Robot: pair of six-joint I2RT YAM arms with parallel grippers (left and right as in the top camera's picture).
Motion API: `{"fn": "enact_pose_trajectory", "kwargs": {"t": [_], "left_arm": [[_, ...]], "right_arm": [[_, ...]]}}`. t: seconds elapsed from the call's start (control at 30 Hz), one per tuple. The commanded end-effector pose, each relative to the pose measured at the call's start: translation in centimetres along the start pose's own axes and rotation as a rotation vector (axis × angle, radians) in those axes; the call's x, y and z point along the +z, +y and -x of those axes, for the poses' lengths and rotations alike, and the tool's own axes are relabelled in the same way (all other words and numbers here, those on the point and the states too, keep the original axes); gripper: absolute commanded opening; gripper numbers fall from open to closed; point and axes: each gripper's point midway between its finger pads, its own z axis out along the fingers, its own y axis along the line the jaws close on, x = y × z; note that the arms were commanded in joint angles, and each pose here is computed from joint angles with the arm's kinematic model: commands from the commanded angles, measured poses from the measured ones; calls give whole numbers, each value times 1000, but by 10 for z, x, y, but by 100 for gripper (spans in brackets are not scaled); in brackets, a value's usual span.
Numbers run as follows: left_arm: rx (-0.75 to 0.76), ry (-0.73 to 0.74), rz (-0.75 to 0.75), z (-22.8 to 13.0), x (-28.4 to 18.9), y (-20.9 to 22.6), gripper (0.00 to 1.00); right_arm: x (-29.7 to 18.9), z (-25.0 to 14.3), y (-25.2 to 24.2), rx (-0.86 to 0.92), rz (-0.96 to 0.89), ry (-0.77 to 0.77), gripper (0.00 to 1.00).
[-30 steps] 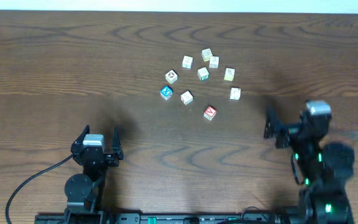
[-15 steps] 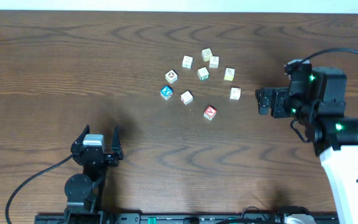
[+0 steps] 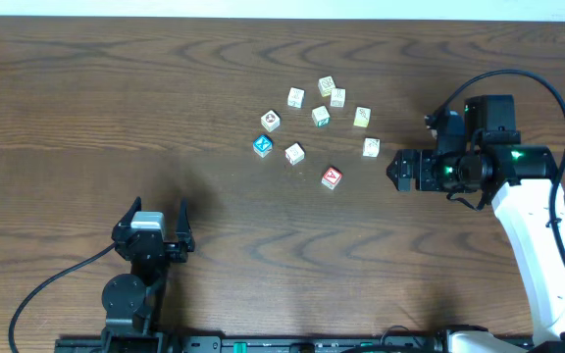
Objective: Lift 3 blocks
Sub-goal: 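Reach the right gripper forward to the airplane-printed block and grasp it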
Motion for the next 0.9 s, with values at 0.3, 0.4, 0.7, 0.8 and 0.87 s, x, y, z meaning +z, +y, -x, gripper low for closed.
{"fn": "enact_pose_trajectory", "kwargs": {"t": [0.3, 0.4, 0.7, 0.8, 0.87], "left_arm": [[-12, 51, 14, -15, 0, 3, 76], [-12, 50, 14, -15, 0, 3, 76], [-12, 51, 14, -15, 0, 3, 76], [-12, 51, 14, -15, 0, 3, 76], [-12, 50, 14, -15, 0, 3, 76]], "right_arm": [[15, 44, -8, 70, 0, -124, 99], [48, 48, -17, 91, -2, -76, 99], [105, 73, 2, 10, -52, -53, 99], [116, 83, 6, -32, -132, -53, 99], [123, 87, 8, -43, -177, -54, 99]]}}
